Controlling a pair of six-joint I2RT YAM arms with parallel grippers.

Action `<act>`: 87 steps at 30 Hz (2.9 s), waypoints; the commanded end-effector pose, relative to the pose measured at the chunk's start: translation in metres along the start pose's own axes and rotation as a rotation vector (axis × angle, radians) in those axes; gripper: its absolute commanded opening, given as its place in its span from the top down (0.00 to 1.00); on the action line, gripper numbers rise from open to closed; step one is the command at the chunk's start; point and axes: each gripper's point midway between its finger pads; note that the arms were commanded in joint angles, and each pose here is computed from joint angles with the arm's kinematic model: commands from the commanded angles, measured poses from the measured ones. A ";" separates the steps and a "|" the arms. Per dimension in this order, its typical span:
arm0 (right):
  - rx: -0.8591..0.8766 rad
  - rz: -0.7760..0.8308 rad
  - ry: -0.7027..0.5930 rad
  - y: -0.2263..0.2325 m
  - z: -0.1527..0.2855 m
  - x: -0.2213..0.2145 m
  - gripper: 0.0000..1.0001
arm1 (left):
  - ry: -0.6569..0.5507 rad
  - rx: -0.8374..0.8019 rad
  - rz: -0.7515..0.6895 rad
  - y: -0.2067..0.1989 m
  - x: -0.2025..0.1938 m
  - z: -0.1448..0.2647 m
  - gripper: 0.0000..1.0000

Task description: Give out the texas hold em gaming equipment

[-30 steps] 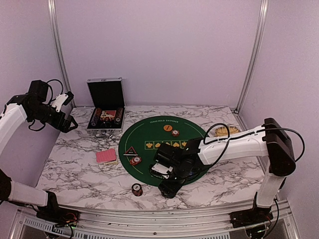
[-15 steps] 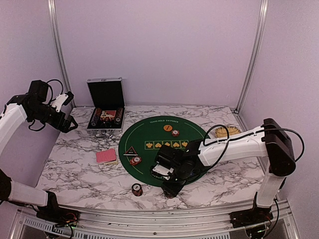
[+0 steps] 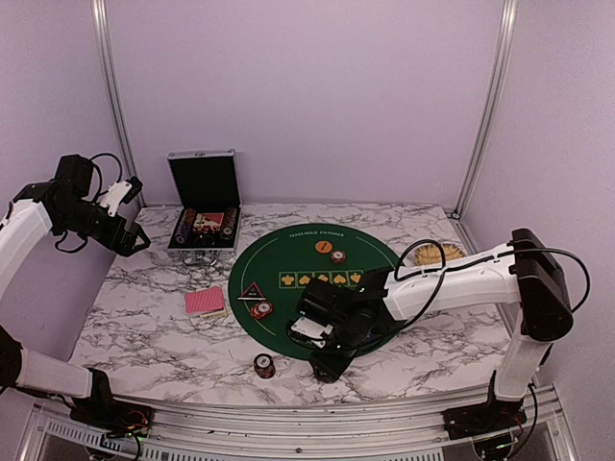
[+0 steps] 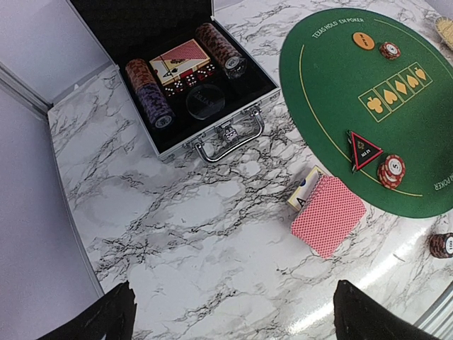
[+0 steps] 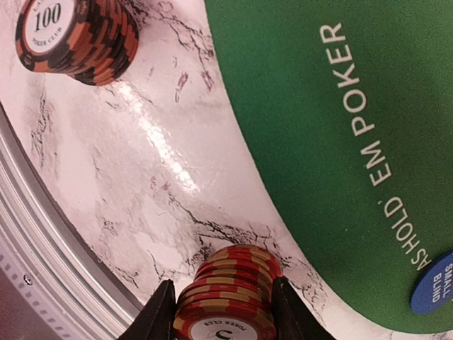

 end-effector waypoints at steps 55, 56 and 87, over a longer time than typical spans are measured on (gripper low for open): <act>-0.115 -0.230 -0.086 -0.114 -0.018 0.016 0.69 | 0.266 -0.206 -0.218 -0.063 -0.063 -0.040 0.01; -0.115 -0.230 -0.086 -0.113 -0.018 0.016 0.64 | 0.273 -0.212 -0.218 -0.065 -0.064 -0.042 0.01; -0.043 -0.005 -0.346 -0.021 0.079 0.128 0.19 | 0.333 -0.244 -0.278 -0.078 -0.072 -0.067 0.01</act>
Point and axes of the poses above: each gripper's point midway between its finger pads, its own z axis back along the fingers, its own y axis along the line the jaws close on, x = y × z, and after that the axes turned 1 degree about z, right-handed
